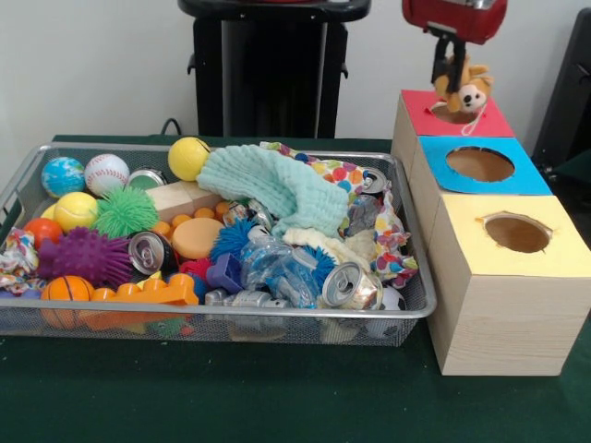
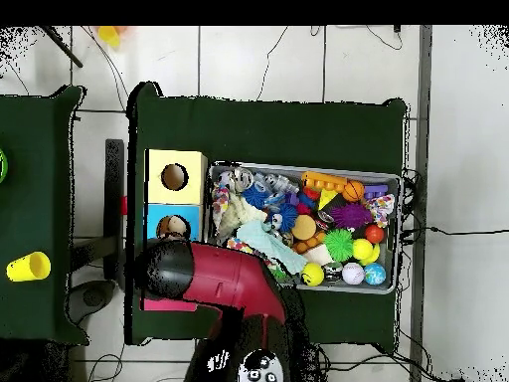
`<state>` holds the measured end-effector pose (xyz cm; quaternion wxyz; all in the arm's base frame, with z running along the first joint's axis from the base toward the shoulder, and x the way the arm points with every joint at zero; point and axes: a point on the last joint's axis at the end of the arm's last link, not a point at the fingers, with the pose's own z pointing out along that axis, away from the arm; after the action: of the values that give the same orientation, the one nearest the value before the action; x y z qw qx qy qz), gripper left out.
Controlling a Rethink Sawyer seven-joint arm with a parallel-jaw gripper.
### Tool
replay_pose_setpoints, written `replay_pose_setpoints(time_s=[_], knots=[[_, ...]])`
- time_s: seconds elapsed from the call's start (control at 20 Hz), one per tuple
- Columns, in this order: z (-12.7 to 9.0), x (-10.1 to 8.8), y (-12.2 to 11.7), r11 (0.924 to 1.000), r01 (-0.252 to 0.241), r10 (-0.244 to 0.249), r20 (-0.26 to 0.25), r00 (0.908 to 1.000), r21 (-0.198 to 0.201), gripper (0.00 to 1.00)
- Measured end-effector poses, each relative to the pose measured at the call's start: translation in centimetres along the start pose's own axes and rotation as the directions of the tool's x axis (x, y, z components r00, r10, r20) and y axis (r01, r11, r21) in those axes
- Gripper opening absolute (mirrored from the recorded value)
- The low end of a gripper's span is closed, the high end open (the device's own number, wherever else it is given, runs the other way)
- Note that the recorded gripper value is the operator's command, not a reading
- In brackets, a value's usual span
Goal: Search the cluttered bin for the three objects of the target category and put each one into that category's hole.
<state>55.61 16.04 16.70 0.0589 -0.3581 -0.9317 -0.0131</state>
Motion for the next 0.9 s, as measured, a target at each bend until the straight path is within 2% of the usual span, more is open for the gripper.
replay_pose_setpoints(time_s=[0.2, 0.4, 0.9], knots=[[-0.5, 1.3, 1.3, 0.9991, -0.043, 0.043, 0.004, 0.9991, -0.004, 0.0], [-0.3, 1.7, 1.6, 0.9977, -0.067, 0.067, -0.001, 0.9977, -0.003, 0.0], [2.2, 1.4, 1.0, 0.9946, -0.1, 0.1, -0.03, 0.9945, 0.029, 0.0]])
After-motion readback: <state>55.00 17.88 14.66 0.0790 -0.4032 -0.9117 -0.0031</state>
